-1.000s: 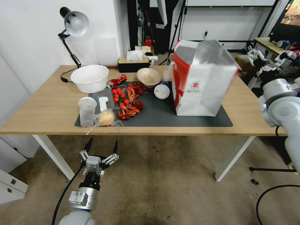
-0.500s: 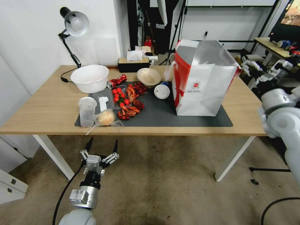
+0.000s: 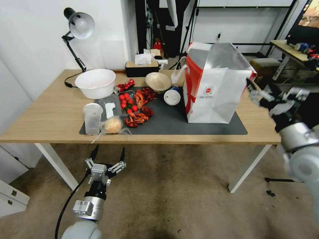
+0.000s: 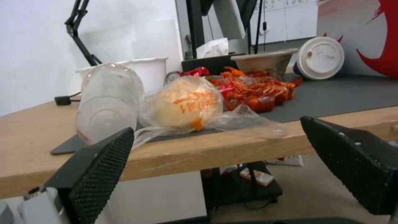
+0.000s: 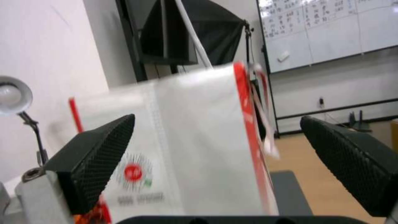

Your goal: Pick up the food delivery bag from the floor and place it on the table.

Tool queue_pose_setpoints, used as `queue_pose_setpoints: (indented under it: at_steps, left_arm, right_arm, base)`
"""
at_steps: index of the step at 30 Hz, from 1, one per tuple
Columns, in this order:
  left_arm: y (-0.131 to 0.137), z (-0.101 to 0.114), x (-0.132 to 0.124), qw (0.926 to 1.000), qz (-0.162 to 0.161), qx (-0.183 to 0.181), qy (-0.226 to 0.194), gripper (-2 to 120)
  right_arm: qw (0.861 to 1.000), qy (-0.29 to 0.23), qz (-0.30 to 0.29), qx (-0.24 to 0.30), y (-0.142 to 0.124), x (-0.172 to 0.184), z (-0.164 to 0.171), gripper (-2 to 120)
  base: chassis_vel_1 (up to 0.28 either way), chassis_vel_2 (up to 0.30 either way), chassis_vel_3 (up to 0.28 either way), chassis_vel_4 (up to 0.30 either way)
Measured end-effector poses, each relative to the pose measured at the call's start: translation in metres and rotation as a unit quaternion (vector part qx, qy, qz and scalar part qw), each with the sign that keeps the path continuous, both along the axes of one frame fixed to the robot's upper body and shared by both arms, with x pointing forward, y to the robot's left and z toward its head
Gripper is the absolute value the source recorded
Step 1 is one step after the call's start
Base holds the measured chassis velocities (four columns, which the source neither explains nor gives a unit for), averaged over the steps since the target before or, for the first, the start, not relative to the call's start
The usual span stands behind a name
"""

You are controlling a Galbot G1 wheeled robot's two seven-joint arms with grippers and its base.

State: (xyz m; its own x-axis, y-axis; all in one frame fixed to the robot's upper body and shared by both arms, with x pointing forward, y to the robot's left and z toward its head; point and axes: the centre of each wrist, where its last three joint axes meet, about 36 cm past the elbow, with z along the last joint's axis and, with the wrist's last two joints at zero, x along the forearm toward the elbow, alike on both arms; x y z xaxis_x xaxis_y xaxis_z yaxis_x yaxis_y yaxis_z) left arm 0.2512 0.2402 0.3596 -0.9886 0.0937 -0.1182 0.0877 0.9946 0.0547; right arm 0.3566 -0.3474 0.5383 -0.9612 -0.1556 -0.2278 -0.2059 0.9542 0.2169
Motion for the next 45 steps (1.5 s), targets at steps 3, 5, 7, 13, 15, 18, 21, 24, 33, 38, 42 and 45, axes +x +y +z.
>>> queue_pose_setpoints:
  at_steps: [3,5,7,13,15,18,21,24,33,38,42,45]
  left_arm:
    - [0.002,-0.002,-0.001,1.0000,0.000,0.000,-0.001,100]
    - [0.004,-0.003,-0.001,1.0000,-0.001,-0.001,-0.003,100]
    - [0.005,-0.004,-0.001,1.0000,-0.002,-0.001,-0.006,100]
    - [0.010,-0.008,-0.001,1.0000,0.000,0.001,-0.008,100]
    - [0.010,-0.009,-0.001,1.0000,0.001,0.000,-0.008,100]
    - [0.011,-0.009,0.001,1.0000,0.001,0.000,-0.009,100]
    - [0.011,-0.010,0.001,1.0000,0.001,0.001,-0.009,100]
    - [0.011,-0.011,0.001,1.0000,0.001,0.001,-0.008,100]
    - [0.016,-0.017,0.002,1.0000,0.002,0.008,-0.005,100]
    - [0.017,-0.020,0.002,0.9999,0.001,0.012,-0.003,100]
    - [0.017,-0.022,0.002,0.9999,0.000,0.015,-0.004,100]
    - [0.017,-0.023,0.002,0.9998,-0.002,0.019,-0.005,100]
  right_arm:
    - [1.000,0.007,-0.010,-0.011,0.009,-0.010,-0.011,100]
    - [1.000,0.010,-0.017,-0.023,0.015,-0.015,-0.018,100]
    - [0.999,0.014,-0.024,-0.039,0.020,-0.021,-0.027,100]
    - [0.997,0.027,-0.037,-0.069,0.032,-0.044,-0.075,100]
    - [0.997,0.029,-0.036,-0.069,0.034,-0.049,-0.084,100]
    - [0.997,0.033,-0.037,-0.066,0.039,-0.057,-0.097,100]
    - [0.996,0.031,-0.040,-0.073,0.047,-0.069,-0.117,100]
    - [0.996,0.034,-0.042,-0.076,0.049,-0.075,-0.129,100]
    - [0.995,0.065,-0.049,-0.059,0.062,-0.101,-0.177,100]
    - [0.995,0.067,-0.055,-0.055,0.065,-0.107,-0.193,100]
    - [0.995,0.066,-0.055,-0.055,0.065,-0.109,-0.194,100]
    - [0.995,0.066,-0.053,-0.056,0.065,-0.110,-0.194,100]
  base:
    - [0.000,0.000,0.000,0.000]
    - [0.000,0.000,0.000,0.000]
    - [0.000,0.000,0.000,0.000]
    - [0.000,0.000,0.000,0.000]
    - [0.000,0.000,0.000,0.000]
    - [0.000,0.000,0.000,0.000]
    - [0.000,0.000,0.000,0.000]
    - [0.000,0.000,0.000,0.000]
    - [0.000,0.000,0.000,0.000]
    - [0.000,0.000,0.000,0.000]
    - [0.000,0.000,0.000,0.000]
    - [0.000,0.000,0.000,0.000]
